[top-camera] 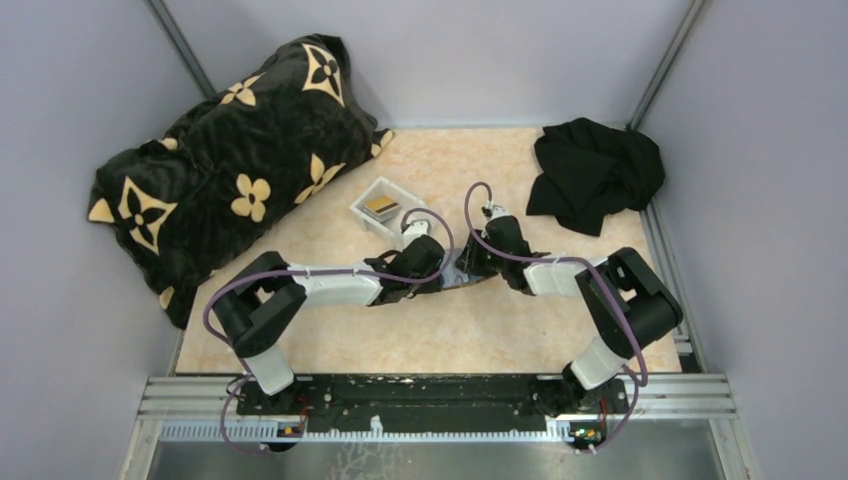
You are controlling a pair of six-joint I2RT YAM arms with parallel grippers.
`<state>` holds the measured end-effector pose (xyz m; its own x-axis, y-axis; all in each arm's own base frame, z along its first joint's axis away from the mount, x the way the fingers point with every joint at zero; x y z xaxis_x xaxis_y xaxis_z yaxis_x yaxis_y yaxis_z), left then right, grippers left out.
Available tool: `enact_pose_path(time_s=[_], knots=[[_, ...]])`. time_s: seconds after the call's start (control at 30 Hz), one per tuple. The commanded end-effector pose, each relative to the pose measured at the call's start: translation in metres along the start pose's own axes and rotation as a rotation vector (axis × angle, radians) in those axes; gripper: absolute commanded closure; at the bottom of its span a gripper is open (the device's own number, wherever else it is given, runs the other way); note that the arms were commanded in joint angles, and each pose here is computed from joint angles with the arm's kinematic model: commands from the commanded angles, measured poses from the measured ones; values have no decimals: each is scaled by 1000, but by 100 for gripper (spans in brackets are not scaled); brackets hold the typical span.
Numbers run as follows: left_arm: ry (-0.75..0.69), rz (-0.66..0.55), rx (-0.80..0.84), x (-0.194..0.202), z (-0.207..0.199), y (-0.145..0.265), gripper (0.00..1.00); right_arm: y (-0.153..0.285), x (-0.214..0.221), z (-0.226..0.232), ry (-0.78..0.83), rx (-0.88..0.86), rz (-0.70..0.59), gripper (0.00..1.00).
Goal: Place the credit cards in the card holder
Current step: Insert the credit card into the card holder.
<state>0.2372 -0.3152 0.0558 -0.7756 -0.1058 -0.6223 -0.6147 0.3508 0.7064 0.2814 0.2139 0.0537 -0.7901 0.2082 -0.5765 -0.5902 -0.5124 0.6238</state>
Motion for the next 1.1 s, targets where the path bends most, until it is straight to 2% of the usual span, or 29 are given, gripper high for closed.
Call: enact_pose_path(time_s=[0.0,0.23,0.43,0.8,1.07], knots=[[-16,66,-58,21,18,5,59,6,-5,-6,44,69,0,69],[-13,41,-71,18,22,9,59,8,-13,0,66,70,-16,58],[-12,25,-81,17,25,9,63,10,-17,4,80,69,-22,58],[-32,78,-83,26,20,-6,68,9,-17,5,96,70,-11,60],[-15,23,-79,12,18,6,68,7,-12,2,96,75,-4,61]])
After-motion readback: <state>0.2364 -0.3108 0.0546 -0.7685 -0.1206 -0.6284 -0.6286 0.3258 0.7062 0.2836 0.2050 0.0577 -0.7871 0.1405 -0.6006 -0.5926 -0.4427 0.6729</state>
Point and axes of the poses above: each gripper's point midway between its finger pads, its own y axis back along the fingers, its own z axis along the line the jaws close on, x = y × z, the point moved 4 cm from there along y, back along the fingers, and after that the axes turned 1 degree about -y, right-handed, at the moved point
